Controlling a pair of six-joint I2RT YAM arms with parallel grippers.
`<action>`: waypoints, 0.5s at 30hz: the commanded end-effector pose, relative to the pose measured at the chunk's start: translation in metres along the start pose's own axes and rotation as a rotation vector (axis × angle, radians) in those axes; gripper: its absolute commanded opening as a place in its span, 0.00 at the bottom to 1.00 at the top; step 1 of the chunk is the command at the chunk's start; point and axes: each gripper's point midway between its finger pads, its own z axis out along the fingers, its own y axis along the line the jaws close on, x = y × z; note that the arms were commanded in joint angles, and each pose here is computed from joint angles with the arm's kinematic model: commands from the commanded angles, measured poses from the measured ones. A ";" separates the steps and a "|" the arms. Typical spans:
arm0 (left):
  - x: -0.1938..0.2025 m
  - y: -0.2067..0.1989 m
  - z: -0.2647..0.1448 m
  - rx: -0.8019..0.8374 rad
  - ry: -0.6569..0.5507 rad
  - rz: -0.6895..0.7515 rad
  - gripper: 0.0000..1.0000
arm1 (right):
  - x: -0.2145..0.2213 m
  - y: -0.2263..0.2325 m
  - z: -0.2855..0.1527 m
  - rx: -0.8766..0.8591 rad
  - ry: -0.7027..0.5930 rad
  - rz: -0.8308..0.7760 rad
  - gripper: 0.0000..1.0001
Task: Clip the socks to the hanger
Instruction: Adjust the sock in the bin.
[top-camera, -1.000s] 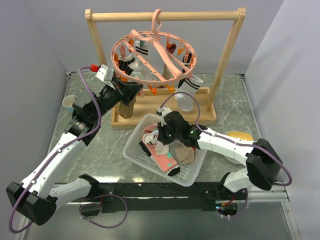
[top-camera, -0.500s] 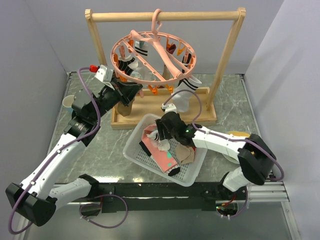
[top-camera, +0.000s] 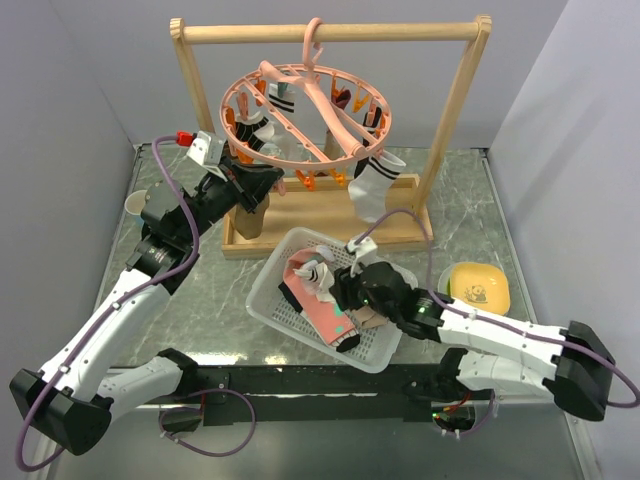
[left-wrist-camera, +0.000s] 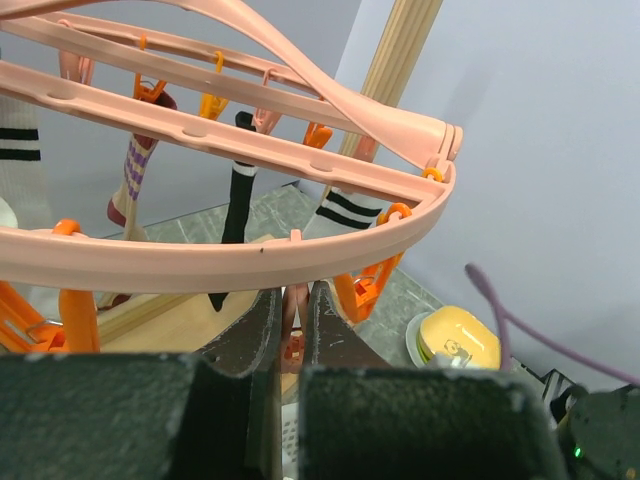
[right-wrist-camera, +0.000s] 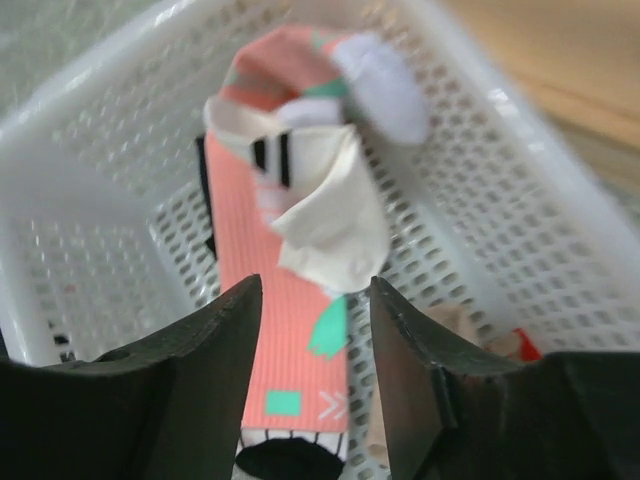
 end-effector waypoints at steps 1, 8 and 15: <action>-0.002 -0.007 -0.006 0.030 0.000 -0.004 0.01 | 0.021 0.028 0.009 -0.088 0.058 -0.036 0.55; -0.003 -0.007 -0.005 0.029 0.003 -0.006 0.01 | 0.033 0.032 0.034 -0.055 0.069 -0.076 0.61; -0.006 -0.006 -0.004 0.025 0.000 -0.007 0.01 | 0.031 0.031 0.052 -0.014 0.071 -0.102 0.61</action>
